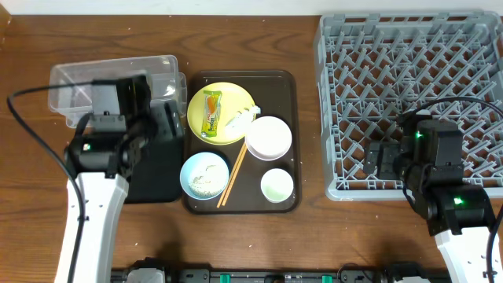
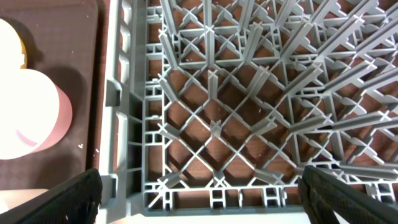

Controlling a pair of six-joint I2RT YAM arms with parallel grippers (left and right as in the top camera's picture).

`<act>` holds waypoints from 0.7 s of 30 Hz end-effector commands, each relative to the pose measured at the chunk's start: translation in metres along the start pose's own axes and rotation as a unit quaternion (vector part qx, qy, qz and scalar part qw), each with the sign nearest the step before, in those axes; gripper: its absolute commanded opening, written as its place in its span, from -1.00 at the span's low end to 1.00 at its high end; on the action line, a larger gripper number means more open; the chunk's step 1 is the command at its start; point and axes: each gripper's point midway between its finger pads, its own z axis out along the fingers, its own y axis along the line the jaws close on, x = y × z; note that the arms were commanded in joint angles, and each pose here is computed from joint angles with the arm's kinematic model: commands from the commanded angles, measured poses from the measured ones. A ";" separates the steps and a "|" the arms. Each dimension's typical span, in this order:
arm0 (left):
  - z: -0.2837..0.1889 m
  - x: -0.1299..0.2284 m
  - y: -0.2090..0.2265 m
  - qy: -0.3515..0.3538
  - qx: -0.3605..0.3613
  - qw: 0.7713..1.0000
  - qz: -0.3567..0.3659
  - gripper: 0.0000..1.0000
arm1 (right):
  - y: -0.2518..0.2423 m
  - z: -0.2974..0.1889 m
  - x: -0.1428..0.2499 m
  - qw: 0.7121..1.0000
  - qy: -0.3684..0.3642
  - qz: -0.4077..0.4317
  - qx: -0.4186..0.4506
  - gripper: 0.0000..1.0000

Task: Sort waste into correct bins and load items into the dishwasher rack
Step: 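Reach the left gripper to the yellow plate and grasp the white tissue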

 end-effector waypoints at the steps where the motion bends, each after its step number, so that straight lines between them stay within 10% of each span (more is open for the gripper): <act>1: 0.021 -0.009 -0.016 -0.002 0.015 0.999 0.049 0.66 | -0.005 -0.005 -0.008 1.000 -0.011 0.013 0.006 0.99; 21: 0.170 0.078 -0.097 0.131 0.070 0.969 0.198 0.50 | -0.005 -0.005 -0.006 1.000 -0.007 0.013 0.007 0.98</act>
